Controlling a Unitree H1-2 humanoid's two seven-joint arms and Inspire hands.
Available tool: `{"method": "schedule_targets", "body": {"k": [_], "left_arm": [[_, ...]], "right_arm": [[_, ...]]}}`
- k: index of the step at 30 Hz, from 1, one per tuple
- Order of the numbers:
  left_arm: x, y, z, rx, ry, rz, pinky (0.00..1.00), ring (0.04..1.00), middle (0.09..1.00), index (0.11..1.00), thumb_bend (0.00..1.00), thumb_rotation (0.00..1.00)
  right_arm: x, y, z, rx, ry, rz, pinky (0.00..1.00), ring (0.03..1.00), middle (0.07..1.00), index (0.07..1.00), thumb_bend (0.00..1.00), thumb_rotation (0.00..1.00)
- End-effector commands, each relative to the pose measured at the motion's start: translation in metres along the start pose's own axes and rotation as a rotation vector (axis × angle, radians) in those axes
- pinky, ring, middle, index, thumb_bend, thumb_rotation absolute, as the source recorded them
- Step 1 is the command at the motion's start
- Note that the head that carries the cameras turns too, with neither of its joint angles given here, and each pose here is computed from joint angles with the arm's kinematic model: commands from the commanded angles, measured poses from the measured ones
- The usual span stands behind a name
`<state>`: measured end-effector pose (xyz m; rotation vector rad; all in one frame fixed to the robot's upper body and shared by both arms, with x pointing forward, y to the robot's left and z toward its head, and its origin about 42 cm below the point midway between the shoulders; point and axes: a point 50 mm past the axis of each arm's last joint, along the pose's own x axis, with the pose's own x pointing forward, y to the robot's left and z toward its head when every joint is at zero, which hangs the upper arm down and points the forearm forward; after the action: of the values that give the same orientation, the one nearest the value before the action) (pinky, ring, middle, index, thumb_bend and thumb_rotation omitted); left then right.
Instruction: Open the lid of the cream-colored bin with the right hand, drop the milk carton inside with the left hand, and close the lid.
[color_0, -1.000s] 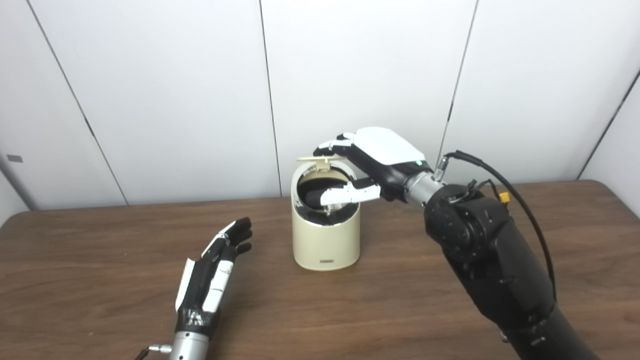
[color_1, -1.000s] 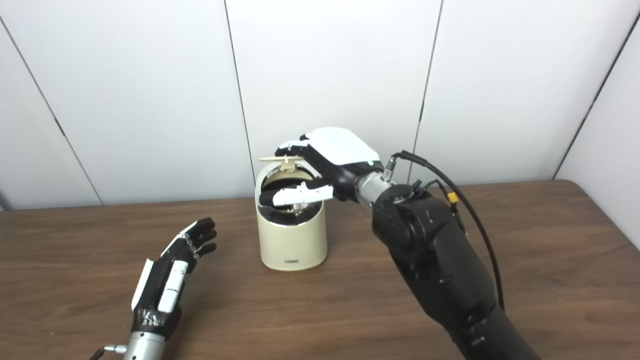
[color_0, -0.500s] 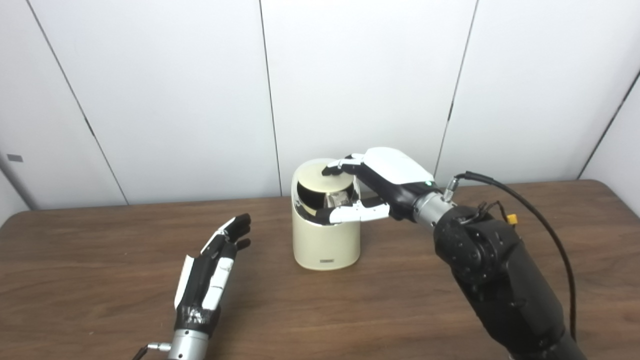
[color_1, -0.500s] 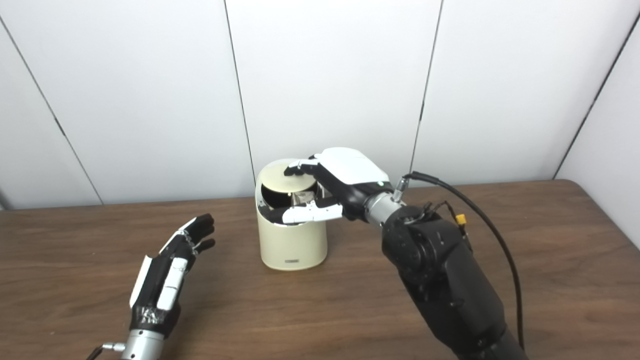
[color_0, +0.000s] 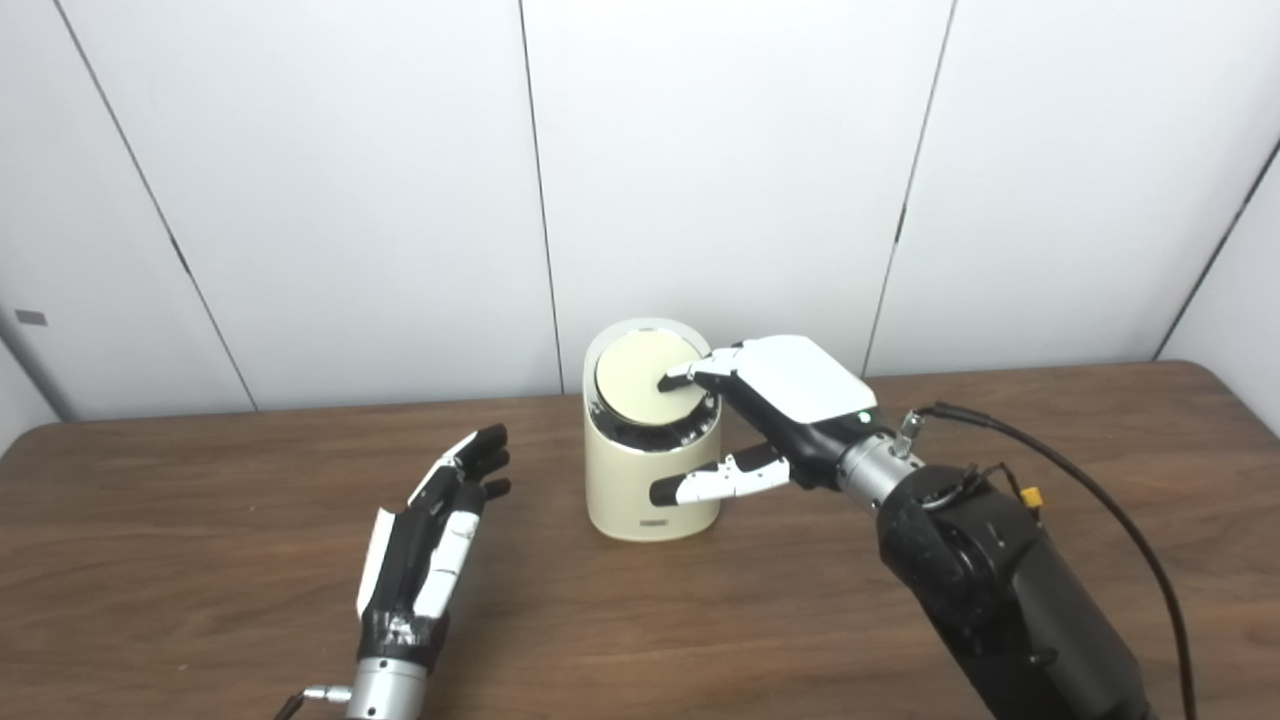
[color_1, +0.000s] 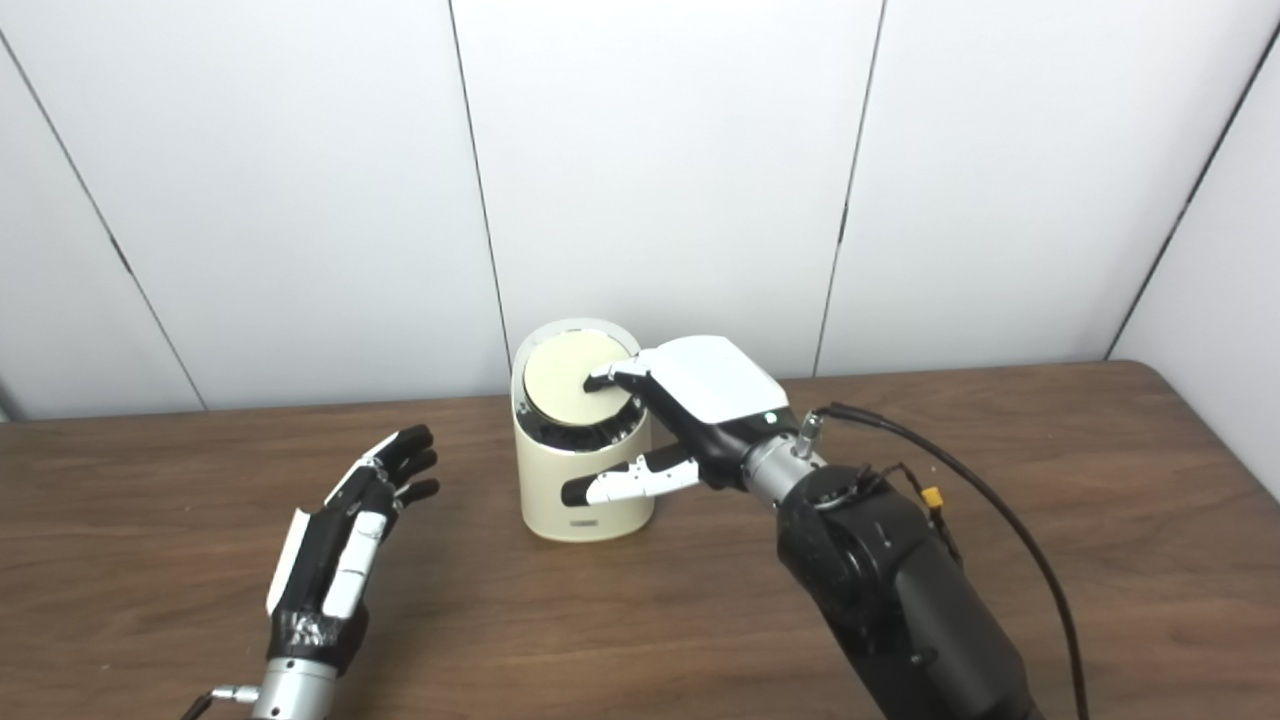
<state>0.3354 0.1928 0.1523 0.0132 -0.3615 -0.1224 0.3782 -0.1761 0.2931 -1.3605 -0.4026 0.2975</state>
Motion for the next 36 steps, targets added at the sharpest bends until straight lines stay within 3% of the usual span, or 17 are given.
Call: {"method": "schedule_targets", "body": {"k": [1,5,13,17,25,30,36], "left_arm": [[0.013,-0.004,0.019,0.008,-0.092,-0.002,0.80,0.863,0.871,0.867,0.66,0.83],[0.014,-0.007,0.022,0.004,-0.094,0.008,0.81,0.864,0.866,0.857,0.66,0.83],[0.018,-0.010,0.027,-0.003,-0.109,0.017,0.80,0.860,0.867,0.861,0.66,0.83],[0.019,-0.009,0.028,-0.008,-0.117,0.020,0.79,0.861,0.865,0.858,0.66,0.83],[0.020,-0.005,0.028,0.001,-0.112,0.021,0.78,0.856,0.863,0.859,0.67,0.83],[0.020,-0.004,0.026,-0.004,-0.111,0.025,0.78,0.856,0.859,0.855,0.67,0.81],[0.020,-0.003,0.024,0.011,-0.106,0.021,0.78,0.855,0.860,0.855,0.67,0.82]], "right_arm": [[0.000,0.000,-0.005,-0.053,0.001,0.003,0.98,0.890,0.820,0.790,0.73,0.86],[-0.003,0.012,-0.006,-0.111,-0.003,0.019,1.00,0.905,0.832,0.800,0.72,0.83],[-0.002,0.035,-0.009,-0.482,-0.011,0.063,1.00,0.920,0.846,0.813,0.70,0.73],[-0.003,0.042,-0.011,-0.571,-0.036,0.095,1.00,0.918,0.842,0.816,0.72,0.71],[-0.013,0.073,-0.002,-0.627,-0.137,0.244,1.00,0.923,0.853,0.823,0.70,0.73],[-0.020,0.087,-0.001,-0.628,-0.170,0.261,1.00,0.919,0.857,0.818,0.70,0.73],[-0.026,0.091,0.000,-0.640,-0.197,0.251,0.94,0.896,0.840,0.811,0.71,0.74]]}}
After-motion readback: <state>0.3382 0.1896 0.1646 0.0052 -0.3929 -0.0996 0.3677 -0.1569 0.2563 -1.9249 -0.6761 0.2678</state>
